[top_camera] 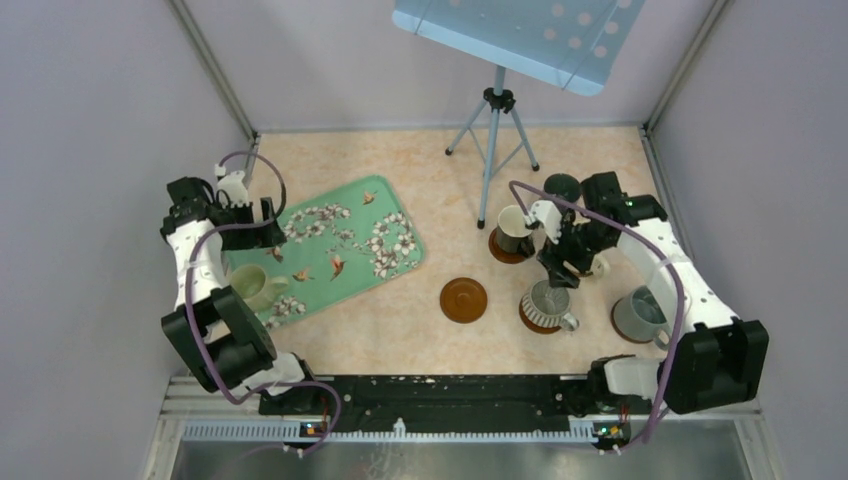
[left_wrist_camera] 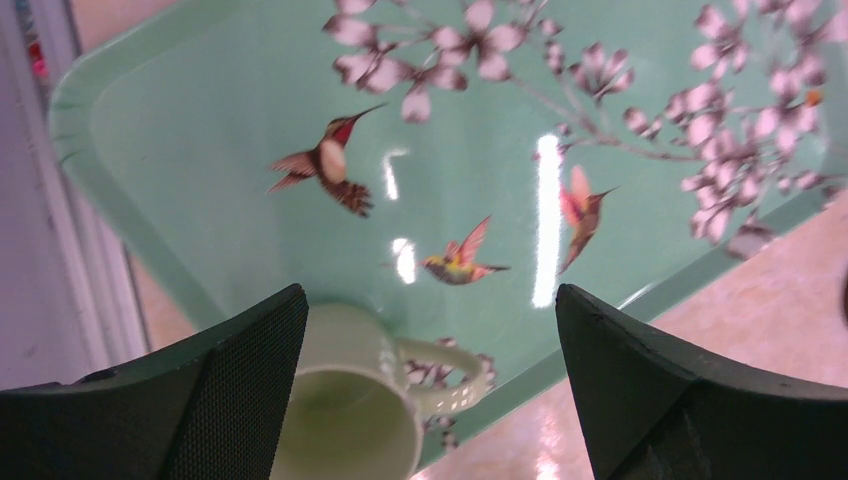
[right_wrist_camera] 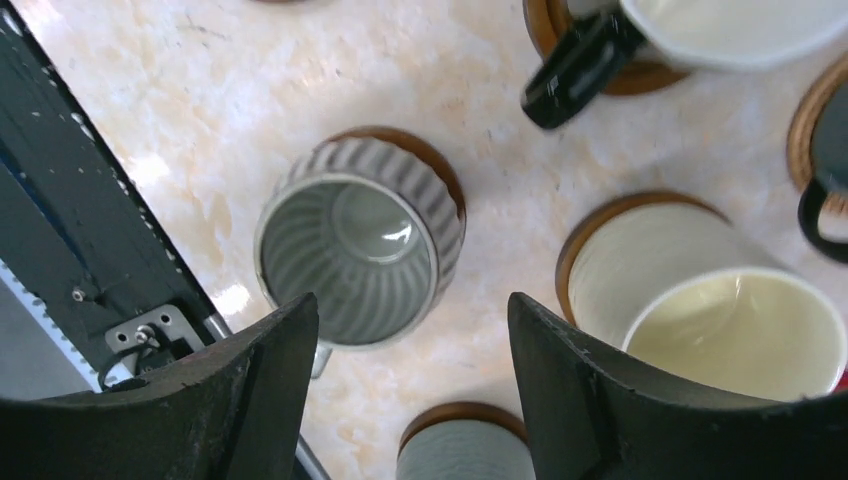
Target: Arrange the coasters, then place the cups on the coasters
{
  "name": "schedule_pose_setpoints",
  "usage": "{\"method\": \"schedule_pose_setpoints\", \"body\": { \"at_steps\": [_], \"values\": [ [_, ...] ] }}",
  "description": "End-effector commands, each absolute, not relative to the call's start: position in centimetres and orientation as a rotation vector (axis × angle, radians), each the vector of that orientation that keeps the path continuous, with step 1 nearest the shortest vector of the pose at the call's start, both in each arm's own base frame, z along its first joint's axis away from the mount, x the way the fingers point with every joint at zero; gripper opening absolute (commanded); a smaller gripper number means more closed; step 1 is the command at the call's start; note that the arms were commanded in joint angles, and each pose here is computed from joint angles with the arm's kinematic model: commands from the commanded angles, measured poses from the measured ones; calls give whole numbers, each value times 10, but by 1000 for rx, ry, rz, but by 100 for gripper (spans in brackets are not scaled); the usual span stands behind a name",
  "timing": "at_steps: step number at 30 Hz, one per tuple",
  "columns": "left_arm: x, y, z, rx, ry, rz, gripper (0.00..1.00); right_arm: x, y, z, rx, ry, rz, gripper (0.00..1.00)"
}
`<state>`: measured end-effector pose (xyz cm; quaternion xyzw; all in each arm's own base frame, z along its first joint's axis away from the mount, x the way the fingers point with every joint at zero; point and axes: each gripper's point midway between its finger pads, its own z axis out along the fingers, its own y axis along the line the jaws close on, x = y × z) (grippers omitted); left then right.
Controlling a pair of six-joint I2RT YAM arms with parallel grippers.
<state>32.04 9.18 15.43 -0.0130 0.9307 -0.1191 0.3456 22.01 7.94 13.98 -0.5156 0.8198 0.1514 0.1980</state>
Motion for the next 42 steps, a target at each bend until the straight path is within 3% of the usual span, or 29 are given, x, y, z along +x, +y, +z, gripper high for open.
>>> {"method": "schedule_pose_setpoints", "body": {
  "at_steps": [1,12,22,30,36,42],
  "values": [
    [296,131,150,46,2497,-83,99,235,118,162,-1442,2186,497,69],
    [261,185,132,-120,2548,227,99,247,147,163,-1479,2165,516,69],
    [251,158,109,-19,2606,61,99,249,150,161,-1476,2178,526,69],
    [262,165,131,-81,2540,63,99,246,149,155,-1484,2191,533,69],
    [263,140,152,-38,2507,-149,99,243,144,150,-1496,2201,518,69],
    [252,149,134,-64,2572,-83,99,243,144,151,-1500,2200,514,68]
  ]
}}
